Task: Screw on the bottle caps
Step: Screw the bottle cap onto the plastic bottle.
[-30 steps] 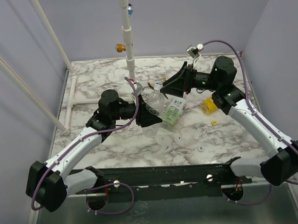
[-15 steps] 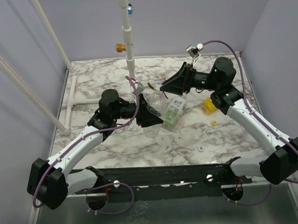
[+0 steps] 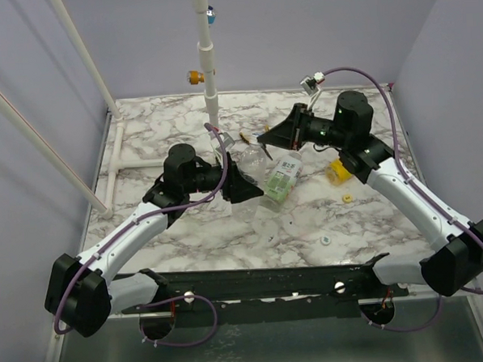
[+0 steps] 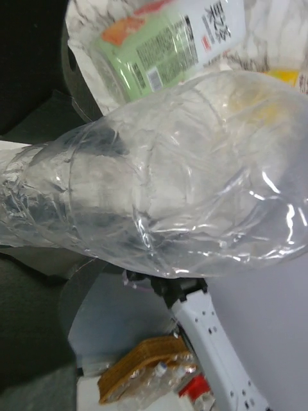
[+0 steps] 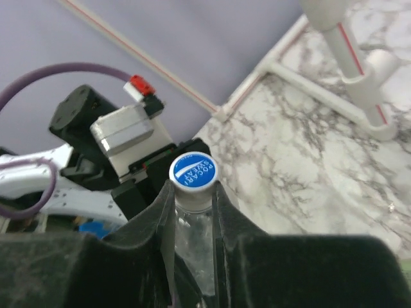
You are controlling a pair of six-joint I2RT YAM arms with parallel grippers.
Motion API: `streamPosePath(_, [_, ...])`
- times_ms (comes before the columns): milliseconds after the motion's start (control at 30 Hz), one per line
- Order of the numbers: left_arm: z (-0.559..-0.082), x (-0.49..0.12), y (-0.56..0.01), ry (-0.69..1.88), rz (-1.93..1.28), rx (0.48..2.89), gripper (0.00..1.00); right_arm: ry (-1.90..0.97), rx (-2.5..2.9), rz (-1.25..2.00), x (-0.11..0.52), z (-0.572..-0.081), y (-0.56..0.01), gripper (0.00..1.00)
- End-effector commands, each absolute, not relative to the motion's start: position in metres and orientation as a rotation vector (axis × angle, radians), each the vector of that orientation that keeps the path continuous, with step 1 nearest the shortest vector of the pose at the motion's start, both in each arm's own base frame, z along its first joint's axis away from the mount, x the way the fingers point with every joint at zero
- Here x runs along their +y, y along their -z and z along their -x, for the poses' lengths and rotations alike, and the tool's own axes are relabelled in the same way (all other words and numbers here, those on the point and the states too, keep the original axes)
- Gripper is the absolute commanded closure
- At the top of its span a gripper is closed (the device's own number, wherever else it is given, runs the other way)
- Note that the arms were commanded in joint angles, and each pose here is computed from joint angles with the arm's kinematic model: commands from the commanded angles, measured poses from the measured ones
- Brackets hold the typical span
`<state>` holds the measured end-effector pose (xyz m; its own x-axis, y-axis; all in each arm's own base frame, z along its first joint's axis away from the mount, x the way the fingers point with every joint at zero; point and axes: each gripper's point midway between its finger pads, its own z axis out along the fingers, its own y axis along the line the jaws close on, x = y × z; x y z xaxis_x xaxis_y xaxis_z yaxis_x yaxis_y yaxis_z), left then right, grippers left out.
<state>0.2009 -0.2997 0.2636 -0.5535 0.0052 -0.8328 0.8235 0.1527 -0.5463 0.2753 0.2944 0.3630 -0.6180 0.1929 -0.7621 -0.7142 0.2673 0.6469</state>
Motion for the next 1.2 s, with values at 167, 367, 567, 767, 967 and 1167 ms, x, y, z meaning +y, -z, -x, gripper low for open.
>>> streamPosePath(167, [-0.262,-0.282,-0.264,1.025,-0.617,1.748,1.0,-1.002,2.016,0.212,0.308,-0.285,-0.331,0.96])
streamPosePath(367, [-0.278,-0.268,-0.257,0.873,-0.548,1.793,1.0,-0.914,2.045,0.115,0.3,-0.29,-0.324,0.85])
streamPosePath(567, [-0.257,-0.271,-0.243,0.954,-0.632,1.812,1.0,-0.971,1.93,0.182,0.288,-0.283,-0.345,0.33])
streamPosePath(767, [-0.21,-0.293,-0.257,1.266,-0.812,1.722,1.0,-1.087,1.861,0.312,0.294,-0.284,-0.357,0.26])
streamPosePath(967, [-0.191,-0.298,-0.267,1.399,-0.864,1.672,1.0,-1.194,1.837,0.393,0.308,-0.285,-0.362,0.38])
streamPosePath(1167, [-0.189,-0.3,-0.267,1.422,-0.869,1.676,1.0,-1.272,1.836,0.424,0.32,-0.283,-0.36,0.45])
